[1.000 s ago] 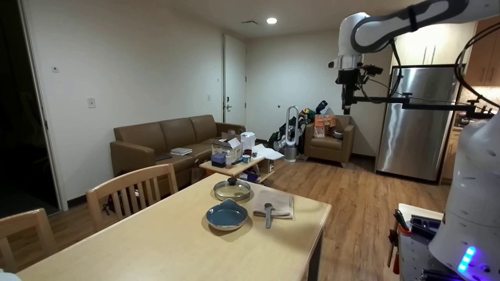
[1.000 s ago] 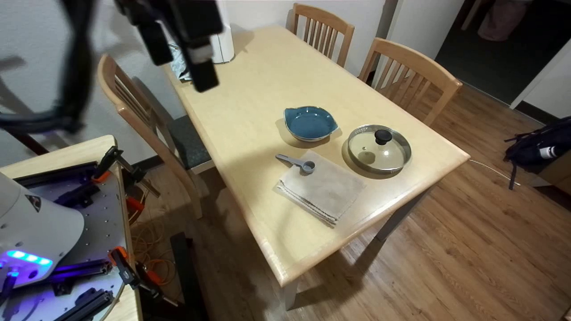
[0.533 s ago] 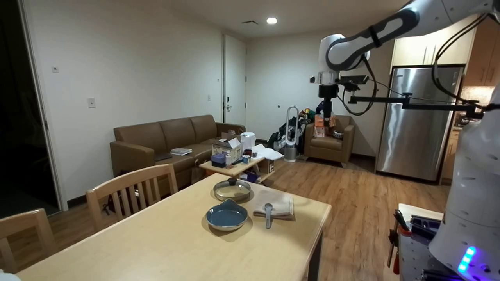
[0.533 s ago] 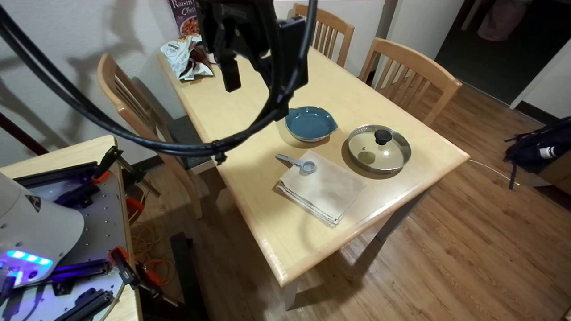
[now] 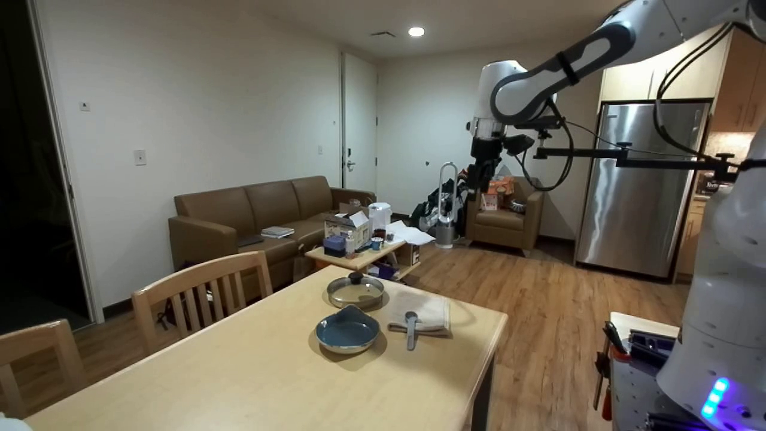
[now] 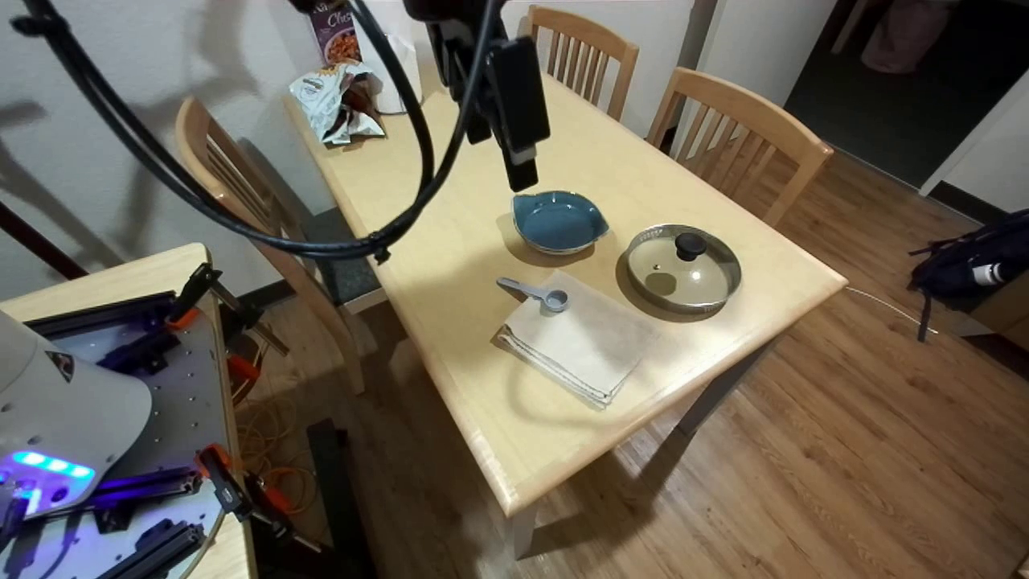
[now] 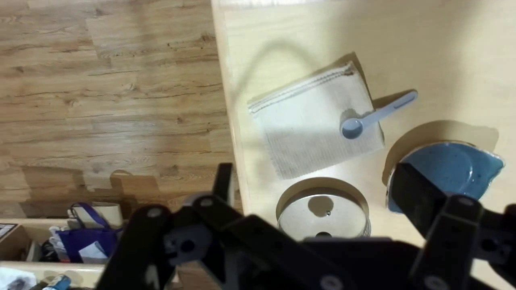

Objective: Put the grey spoon in the bowl

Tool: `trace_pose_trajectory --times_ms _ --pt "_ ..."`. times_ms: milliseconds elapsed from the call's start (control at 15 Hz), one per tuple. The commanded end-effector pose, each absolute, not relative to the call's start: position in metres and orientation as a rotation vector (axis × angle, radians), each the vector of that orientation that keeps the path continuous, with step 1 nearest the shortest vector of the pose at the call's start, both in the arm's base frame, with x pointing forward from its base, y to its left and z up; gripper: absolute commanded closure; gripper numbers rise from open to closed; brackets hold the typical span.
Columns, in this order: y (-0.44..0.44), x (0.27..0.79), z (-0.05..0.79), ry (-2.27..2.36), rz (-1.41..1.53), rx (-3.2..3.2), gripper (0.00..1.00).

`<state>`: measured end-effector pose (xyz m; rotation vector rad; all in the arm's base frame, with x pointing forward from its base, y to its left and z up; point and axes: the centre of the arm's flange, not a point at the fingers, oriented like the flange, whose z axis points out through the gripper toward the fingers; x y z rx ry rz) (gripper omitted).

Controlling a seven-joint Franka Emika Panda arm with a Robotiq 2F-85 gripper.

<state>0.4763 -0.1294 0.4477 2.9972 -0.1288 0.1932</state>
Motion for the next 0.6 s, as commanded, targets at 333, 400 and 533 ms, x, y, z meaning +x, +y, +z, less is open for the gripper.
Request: trace_pose_trajectory --times_ms 333,400,533 --pt "-0.077 0.504 0.386 -0.282 0.126 2.987 0.0" --pt "-0.08 0.505 0.387 -0.289 0.13 2.986 0.0" --pt "-0.068 0.51 0.38 -0.41 0.222 2.91 0.0"
